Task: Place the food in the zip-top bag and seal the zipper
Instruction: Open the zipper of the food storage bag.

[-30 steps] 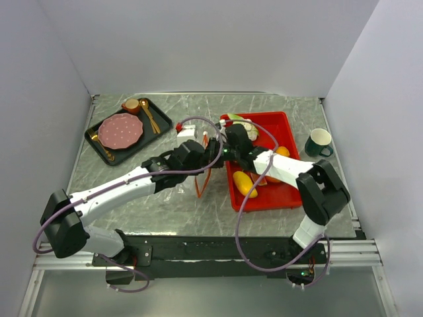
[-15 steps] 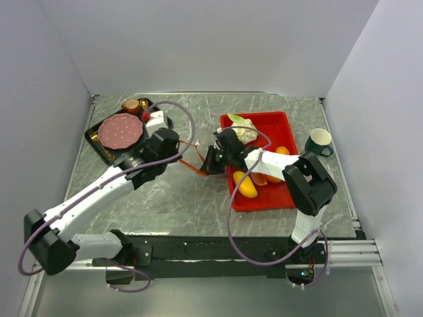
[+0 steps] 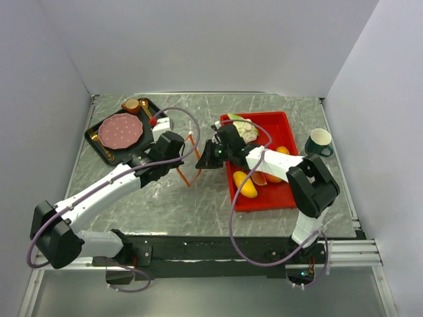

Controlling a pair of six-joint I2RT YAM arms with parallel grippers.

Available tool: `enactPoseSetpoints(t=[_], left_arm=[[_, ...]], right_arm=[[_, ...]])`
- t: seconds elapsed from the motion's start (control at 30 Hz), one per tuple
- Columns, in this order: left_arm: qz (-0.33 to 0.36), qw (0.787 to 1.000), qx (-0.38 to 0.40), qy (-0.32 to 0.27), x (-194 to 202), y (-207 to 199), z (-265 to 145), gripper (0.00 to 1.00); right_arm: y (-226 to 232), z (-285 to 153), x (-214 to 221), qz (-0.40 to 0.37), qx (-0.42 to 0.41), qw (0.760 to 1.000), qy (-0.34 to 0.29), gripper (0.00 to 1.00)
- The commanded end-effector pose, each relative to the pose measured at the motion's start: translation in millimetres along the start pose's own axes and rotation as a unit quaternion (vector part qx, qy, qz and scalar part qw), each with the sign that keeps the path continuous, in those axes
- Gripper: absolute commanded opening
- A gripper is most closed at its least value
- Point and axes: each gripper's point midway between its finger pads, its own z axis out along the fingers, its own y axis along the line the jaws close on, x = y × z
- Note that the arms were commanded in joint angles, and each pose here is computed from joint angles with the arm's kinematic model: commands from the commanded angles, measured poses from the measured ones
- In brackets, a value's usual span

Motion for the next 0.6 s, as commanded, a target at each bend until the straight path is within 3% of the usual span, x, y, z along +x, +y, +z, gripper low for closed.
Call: enactPoseSetpoints(t=[0.0,0.4,0.57], left_arm=[[-0.008,1.000,0.025,-0.002,-3,-13,3,0.01],[-0.001,0.999,0.049,0.014,8,-18,5,0.01],[-0.001,0.998,0.059,0.013,5,-21,1,0.01]], right_arm=[[45,-13,-43,-0.038,-0.051,0.996,-0.068,0.12],[75,10,-65,-0.031,-0.116,0.990,-0.068,0.12],[66,31,-67,-0.015,-0.097,0.994,-0.046,0.12]])
